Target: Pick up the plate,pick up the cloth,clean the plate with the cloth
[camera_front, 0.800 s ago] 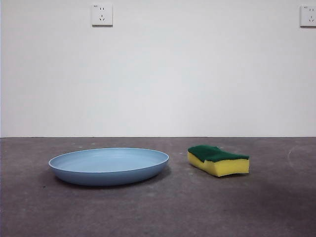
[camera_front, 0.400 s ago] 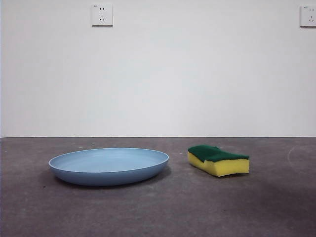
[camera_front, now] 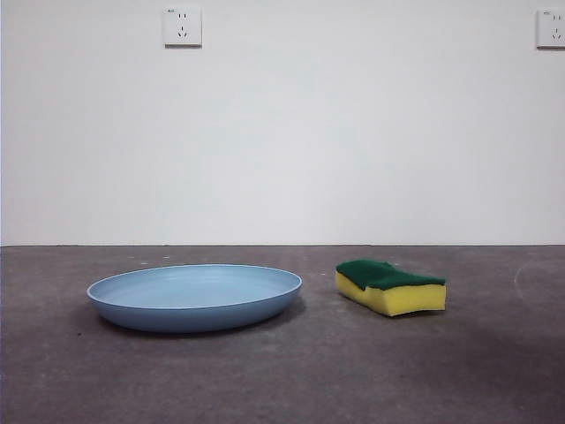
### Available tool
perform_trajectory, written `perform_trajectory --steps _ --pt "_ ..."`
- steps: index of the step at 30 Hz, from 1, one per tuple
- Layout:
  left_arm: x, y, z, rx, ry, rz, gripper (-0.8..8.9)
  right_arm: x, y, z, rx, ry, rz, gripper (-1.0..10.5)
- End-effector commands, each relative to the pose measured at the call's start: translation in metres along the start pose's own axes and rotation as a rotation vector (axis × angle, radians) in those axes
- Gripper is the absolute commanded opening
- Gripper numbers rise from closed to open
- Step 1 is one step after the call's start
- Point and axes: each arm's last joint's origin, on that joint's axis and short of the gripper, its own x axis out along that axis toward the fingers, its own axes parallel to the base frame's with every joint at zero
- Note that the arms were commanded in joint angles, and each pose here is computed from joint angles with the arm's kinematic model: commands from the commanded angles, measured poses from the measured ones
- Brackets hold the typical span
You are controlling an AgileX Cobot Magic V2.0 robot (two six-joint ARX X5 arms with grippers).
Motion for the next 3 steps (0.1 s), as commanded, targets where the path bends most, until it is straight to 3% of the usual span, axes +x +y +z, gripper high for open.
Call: perform_trajectory --steps 1,3 --pt "0.0011 0.0004 -0.0040 0.000 0.009 0.001 -0.01 0.0010 -0.0008 -0.0046 0.014 0.022 -0.005 0.0" --pt "0.0011 0.0004 -0.0040 0.000 0.009 0.001 -0.01 0.0010 -0.0008 -0.0046 0.014 0.022 -0.005 0.0"
